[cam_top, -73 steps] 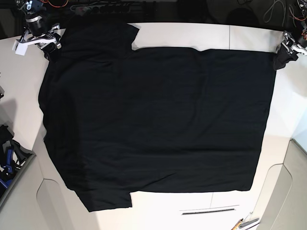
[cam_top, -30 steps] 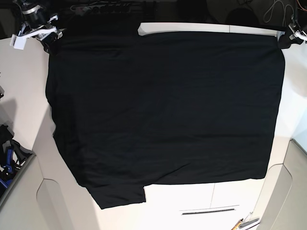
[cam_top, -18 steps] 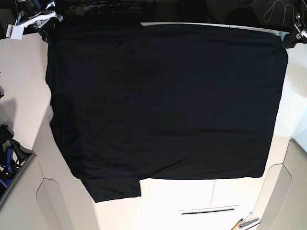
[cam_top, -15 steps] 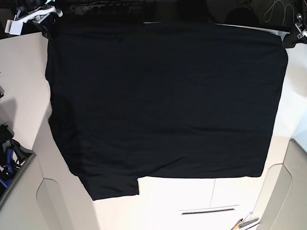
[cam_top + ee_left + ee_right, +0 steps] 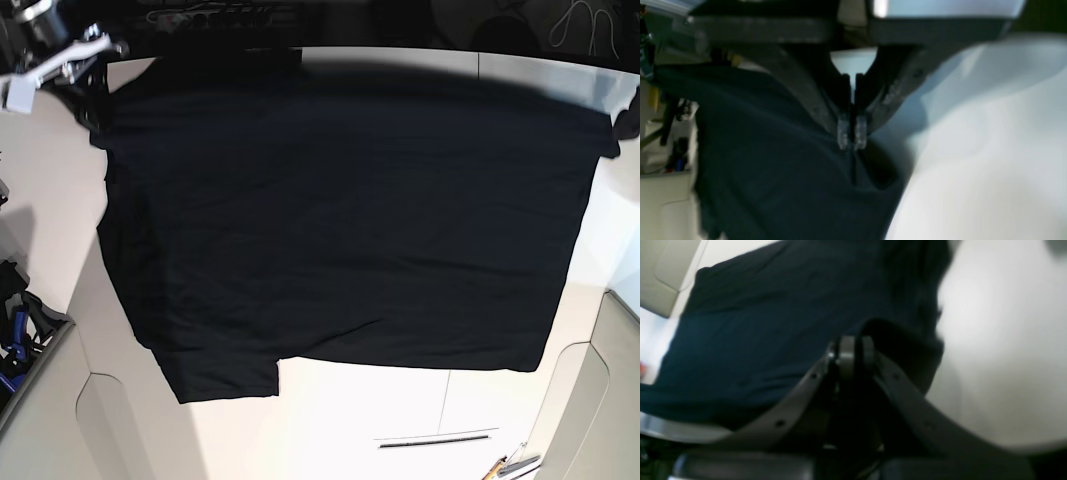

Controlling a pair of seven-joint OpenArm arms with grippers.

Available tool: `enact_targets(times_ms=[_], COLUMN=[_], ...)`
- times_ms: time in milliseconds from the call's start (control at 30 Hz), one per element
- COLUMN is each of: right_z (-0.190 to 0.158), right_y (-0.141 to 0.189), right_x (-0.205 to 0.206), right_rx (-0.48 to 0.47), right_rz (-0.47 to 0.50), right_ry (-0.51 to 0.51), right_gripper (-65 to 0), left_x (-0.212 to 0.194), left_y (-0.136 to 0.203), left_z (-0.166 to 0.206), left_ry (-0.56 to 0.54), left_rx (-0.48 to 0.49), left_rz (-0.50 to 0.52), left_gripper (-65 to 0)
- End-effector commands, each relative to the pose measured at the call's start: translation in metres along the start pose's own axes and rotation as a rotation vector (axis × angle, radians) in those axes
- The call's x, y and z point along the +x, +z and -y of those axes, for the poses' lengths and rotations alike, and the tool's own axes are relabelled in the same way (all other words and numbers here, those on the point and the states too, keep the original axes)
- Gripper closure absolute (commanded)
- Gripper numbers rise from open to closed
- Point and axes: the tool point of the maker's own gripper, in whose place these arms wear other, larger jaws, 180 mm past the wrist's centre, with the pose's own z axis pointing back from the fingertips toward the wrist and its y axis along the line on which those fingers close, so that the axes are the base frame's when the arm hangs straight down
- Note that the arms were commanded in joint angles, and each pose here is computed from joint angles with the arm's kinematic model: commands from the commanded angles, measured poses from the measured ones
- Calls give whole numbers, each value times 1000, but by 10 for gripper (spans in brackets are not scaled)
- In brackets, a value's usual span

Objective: Fold the T-shirt properly
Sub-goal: 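Lift the shoulders with both grippers and drag the shirt toward the robot, then lay the shirt down and release both grippers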

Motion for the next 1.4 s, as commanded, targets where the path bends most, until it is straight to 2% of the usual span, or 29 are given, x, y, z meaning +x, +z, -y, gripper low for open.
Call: enact_targets(times_ms=[0, 100, 300, 400, 533, 800, 833, 867, 900, 933, 967, 1000, 1200, 1367], right_z=[-1, 4, 19, 31, 40, 46, 46, 45, 44, 43, 42, 42, 35, 14], right_y=[-5, -31, -85, -107, -126, -140, -140, -140, -140, -140, -139, -138, -125, -112], right_x=[14, 26, 39, 44, 46, 47, 48, 48, 49, 51, 52, 54, 80, 93], right_rx=[9, 6, 1, -21, -25, -23, -19, -15, -7, -1, 0, 0, 0, 44], right_rz=[48, 82, 103, 111, 112, 110, 113, 116, 122, 128, 132, 138, 193, 171], right_ry=[26, 51, 72, 36, -9, -48, -53, -58, -68, -74, -75, -71, -19, 67], right_gripper=[0, 0, 0, 0, 0, 0, 0, -37, -131, -223, -298, -346, -357, -356], left_x=[31, 44, 51, 56, 64, 66, 66, 66, 66, 67, 68, 69, 90, 87], left_y=[4, -10, -56, -76, -90, -100, -100, -100, -100, -100, -99, -98, -80, -73], left_z=[10, 14, 25, 29, 34, 37, 37, 37, 37, 38, 38, 39, 43, 47], left_ry=[-42, -78, -199, -287, -372, -405, -405, -405, -404, -402, -400, -395, -320, -261], left_rx=[-24, -13, 20, 55, 85, 101, 101, 101, 100, 98, 96, 92, 49, 1], left_rz=[84, 115, 89, 79, 94, 80, 80, 81, 82, 85, 90, 97, 190, 170], left_gripper=[0, 0, 0, 0, 0, -3, -88, -175, -247, -288, -294, -294, -293, -280])
